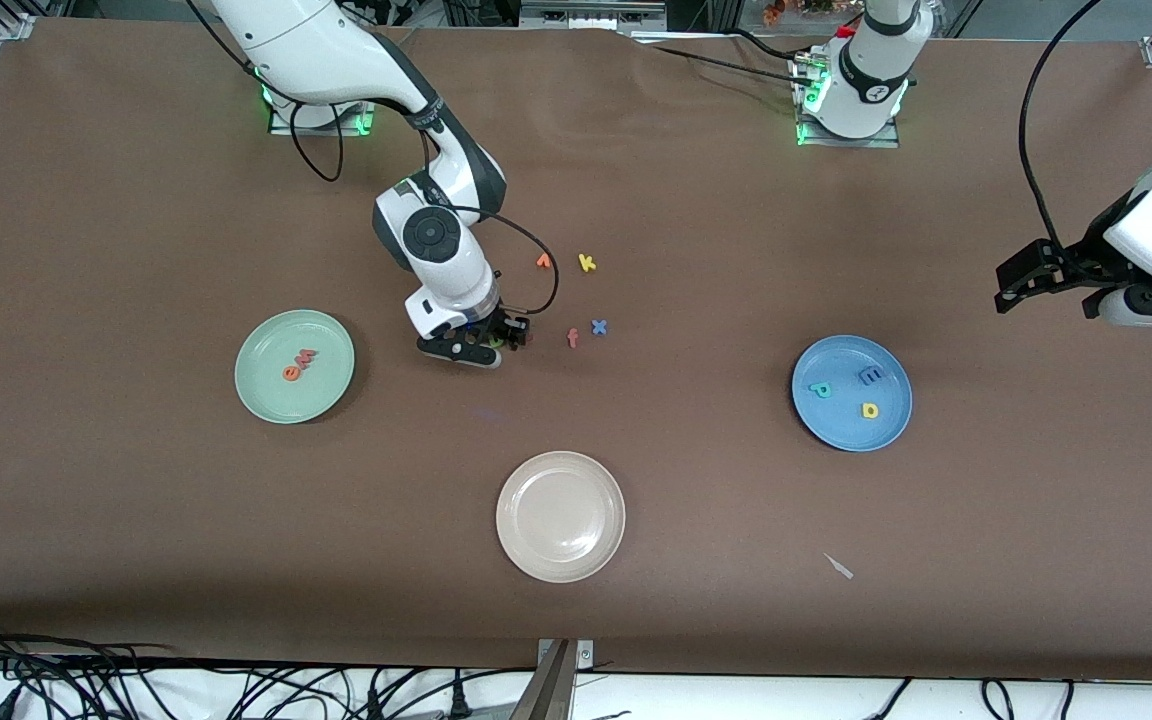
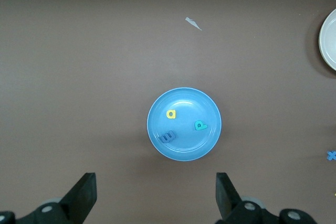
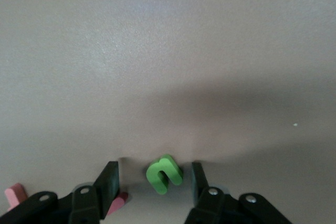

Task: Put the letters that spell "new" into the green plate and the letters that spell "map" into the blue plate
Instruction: 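Carry the green 'n' to the green plate and open the right gripper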

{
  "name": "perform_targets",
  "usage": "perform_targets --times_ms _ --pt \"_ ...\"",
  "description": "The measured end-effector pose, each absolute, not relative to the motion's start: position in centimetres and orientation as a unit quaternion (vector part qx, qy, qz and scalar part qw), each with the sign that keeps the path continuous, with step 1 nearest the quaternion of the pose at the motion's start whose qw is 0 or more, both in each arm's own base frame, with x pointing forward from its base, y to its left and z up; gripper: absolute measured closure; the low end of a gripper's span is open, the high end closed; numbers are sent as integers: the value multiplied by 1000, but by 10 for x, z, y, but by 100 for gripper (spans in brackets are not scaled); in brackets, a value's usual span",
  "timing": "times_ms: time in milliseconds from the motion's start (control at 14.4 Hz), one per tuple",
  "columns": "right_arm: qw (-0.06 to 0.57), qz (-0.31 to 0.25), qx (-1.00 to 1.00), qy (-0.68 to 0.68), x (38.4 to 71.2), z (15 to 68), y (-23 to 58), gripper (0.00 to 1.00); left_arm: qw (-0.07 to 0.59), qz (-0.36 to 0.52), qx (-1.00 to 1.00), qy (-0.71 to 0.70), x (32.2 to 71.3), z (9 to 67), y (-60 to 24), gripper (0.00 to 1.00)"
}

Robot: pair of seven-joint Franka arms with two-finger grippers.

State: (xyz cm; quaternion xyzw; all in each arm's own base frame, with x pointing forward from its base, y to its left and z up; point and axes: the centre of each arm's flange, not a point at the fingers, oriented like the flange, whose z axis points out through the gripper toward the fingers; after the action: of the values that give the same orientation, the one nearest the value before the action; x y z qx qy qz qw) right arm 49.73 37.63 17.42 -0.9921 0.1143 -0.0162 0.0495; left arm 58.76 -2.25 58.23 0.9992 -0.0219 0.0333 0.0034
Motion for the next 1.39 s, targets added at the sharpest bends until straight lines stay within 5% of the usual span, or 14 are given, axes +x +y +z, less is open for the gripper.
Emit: perform_targets --times_ms 416,555,624,1110,1387 --pt "57 -25 -992 114 494 168 373 44 4 33 999 -33 587 583 -36 0" --pt "60 -28 -991 112 493 171 375 63 4 5 999 -35 579 582 -37 0" --pt "58 -28 -992 112 493 172 374 65 3 -9 999 -34 575 583 -36 0" --pt "33 -22 -996 79 502 182 357 66 2 -9 999 -33 564 598 -35 0" --pt "-6 0 -1000 18 535 246 292 66 2 -12 999 -33 564 598 -35 0"
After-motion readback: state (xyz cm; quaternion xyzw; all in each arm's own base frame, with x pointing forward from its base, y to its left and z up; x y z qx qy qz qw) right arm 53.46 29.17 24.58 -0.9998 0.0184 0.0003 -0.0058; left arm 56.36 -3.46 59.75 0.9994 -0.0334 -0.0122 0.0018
